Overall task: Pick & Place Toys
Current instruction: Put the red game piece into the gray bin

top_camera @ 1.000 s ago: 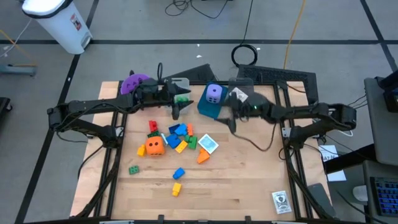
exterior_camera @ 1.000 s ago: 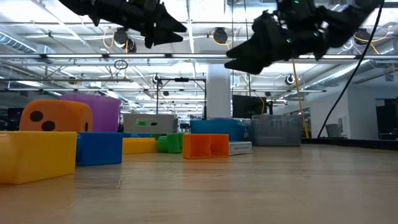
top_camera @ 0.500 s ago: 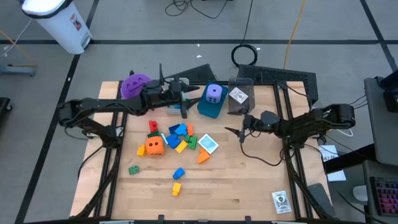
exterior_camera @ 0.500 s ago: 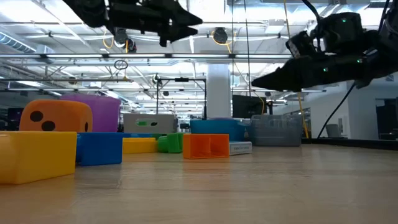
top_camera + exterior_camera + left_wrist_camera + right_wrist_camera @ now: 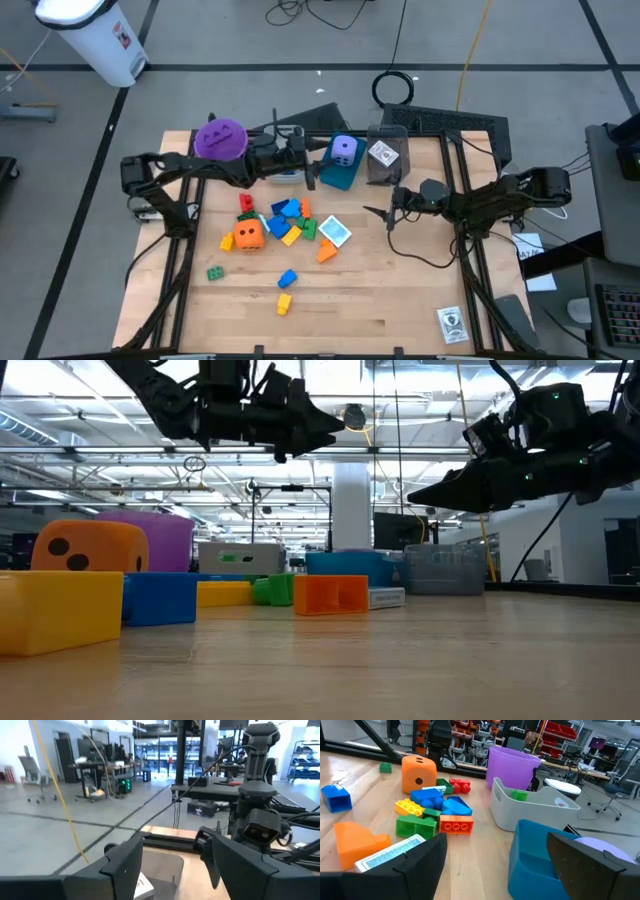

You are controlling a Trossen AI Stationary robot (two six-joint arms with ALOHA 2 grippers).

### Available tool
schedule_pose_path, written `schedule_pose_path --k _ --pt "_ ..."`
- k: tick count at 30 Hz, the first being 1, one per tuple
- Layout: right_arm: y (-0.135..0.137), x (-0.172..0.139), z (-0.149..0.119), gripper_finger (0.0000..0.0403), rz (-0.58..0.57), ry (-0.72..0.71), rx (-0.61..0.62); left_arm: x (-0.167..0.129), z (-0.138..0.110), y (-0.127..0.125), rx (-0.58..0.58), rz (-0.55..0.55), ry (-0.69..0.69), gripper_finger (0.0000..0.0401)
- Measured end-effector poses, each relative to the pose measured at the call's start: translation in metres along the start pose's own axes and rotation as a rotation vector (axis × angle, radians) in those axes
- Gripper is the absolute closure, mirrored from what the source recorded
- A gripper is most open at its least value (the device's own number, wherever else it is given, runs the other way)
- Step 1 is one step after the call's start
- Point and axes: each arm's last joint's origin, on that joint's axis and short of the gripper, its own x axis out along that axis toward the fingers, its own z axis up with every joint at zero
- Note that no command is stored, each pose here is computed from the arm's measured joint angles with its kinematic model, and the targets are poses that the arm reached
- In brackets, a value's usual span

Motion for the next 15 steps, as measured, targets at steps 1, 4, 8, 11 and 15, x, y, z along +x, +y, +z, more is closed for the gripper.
schedule_pose_path --k 1,4,8,11,15 --pt "0.000 0.000 0.000 0.0074 0.000 0.000 0.000 -0.002 0.002 0.001 -0.005 -0.006 0.012 0.0158" --pt "0.000 0.000 0.000 0.0074 0.000 -0.001 0.000 -0.008 0.009 0.000 0.003 -0.045 0.054 0.0158" --pt "-0.002 0.009 0.010 0.0075 -0.004 -0.021 0.014 -0.023 0.016 -0.003 0.033 -0.068 0.185 0.0158" --pt "-0.003 0.019 0.019 0.0083 0.005 -0.008 0.015 -0.039 0.021 -0.005 0.019 -0.071 0.304 0.0158" --pt "-0.005 0.032 0.033 0.0099 0.014 0.002 0.008 -0.064 0.028 -0.009 -0.046 -0.067 0.461 0.0158"
